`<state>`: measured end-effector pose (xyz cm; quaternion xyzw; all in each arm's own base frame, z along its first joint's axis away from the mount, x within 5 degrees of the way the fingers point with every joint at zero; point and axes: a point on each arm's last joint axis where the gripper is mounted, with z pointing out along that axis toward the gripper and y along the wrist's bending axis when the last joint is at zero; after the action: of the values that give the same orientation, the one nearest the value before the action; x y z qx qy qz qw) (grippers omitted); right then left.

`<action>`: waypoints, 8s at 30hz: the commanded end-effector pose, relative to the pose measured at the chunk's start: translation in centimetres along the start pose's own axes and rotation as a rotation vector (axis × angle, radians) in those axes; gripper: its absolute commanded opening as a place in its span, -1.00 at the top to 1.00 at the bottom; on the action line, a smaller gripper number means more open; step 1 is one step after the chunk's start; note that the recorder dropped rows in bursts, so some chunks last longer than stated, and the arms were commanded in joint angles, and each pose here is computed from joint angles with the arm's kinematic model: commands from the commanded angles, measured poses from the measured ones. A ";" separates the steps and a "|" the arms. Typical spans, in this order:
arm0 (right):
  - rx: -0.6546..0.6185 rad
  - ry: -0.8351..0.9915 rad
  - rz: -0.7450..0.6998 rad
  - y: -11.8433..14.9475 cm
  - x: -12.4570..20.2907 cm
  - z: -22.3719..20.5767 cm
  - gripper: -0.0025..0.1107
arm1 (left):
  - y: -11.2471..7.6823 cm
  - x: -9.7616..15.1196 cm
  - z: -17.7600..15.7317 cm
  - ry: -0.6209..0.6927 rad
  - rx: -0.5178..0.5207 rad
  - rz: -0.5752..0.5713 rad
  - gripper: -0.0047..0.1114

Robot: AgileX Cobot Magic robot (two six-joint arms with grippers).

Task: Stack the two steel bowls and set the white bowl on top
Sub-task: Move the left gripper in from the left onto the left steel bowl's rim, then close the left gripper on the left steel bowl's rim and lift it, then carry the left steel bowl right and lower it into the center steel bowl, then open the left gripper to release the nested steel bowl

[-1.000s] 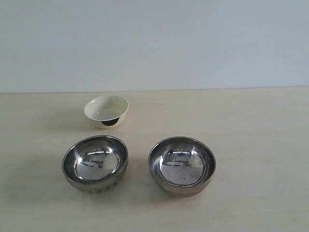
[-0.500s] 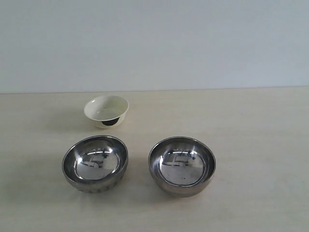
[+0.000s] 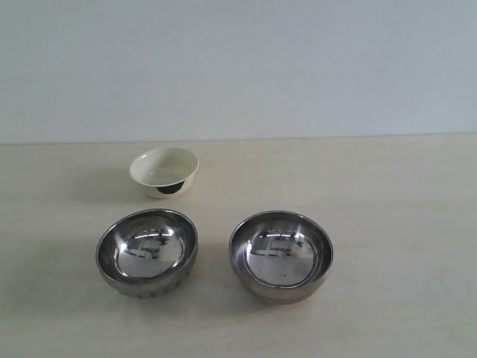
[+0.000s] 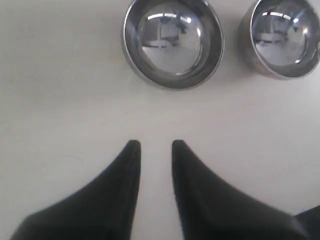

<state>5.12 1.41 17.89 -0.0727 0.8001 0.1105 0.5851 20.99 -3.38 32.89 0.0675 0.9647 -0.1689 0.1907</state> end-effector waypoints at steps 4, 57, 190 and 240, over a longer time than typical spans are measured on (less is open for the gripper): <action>0.002 -0.017 -0.005 0.0 -0.1 -0.1 0.96 | 1.2 1.3 3.4 0.039 0.008 -0.053 -0.21; 0.002 -0.016 -0.005 0.0 -0.1 -0.1 0.96 | -0.7 -5.4 15.6 0.297 -0.290 -0.047 -0.15; 0.001 -0.018 -0.002 0.0 -0.1 -0.1 0.96 | -13.6 -9.4 25.3 0.315 0.038 0.053 0.85; 0.001 -0.014 -0.002 0.0 -0.1 -0.1 0.96 | -14.4 -9.0 25.8 0.347 0.129 0.085 0.46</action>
<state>5.12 1.41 17.89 -0.0722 0.8001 0.1112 0.5850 35.53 -26.16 17.86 0.1437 0.9697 -0.1956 0.0268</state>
